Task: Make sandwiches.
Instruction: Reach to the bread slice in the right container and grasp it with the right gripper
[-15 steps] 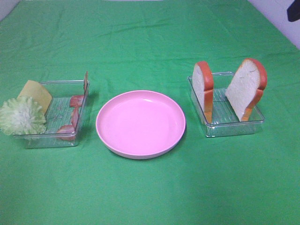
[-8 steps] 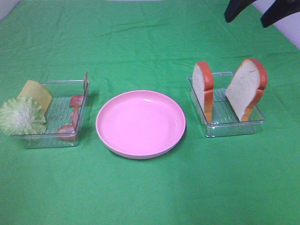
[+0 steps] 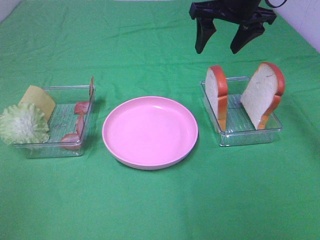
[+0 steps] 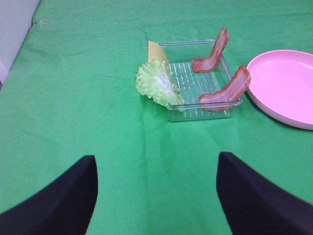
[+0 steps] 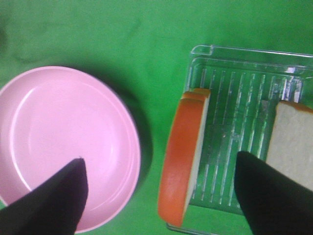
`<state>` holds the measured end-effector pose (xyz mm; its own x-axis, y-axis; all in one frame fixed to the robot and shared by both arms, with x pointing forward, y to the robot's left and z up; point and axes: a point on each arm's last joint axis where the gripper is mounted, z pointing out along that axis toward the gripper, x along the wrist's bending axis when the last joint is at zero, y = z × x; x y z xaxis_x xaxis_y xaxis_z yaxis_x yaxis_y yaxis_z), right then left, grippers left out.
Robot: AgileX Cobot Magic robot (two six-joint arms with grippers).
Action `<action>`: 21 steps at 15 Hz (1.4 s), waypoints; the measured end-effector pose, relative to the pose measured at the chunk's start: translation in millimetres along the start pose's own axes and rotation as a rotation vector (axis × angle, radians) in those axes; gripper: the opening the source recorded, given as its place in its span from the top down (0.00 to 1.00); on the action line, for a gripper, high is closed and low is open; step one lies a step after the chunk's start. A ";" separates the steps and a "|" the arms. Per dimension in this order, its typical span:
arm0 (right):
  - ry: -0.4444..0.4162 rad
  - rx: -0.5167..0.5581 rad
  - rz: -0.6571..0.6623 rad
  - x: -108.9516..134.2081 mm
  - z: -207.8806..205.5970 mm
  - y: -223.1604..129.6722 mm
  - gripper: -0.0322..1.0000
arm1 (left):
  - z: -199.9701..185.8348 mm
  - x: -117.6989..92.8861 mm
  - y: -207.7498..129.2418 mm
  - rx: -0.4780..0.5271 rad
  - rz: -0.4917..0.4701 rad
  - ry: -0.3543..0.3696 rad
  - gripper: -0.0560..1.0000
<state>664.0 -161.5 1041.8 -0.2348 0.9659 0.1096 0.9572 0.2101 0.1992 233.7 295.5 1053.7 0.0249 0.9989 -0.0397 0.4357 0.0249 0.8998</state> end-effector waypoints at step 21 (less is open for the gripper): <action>-0.085 0.204 0.023 -15.9 87.2 -2.7 0.79 | 0.0 0.0 0.0 0.000 0.000 0.000 0.32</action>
<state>679.9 -164.2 954.6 -0.2052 0.9783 0.0278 0.9787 0.2054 -0.0042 233.7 295.5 1053.7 0.0249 0.9989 -0.0397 0.4357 0.0249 0.8998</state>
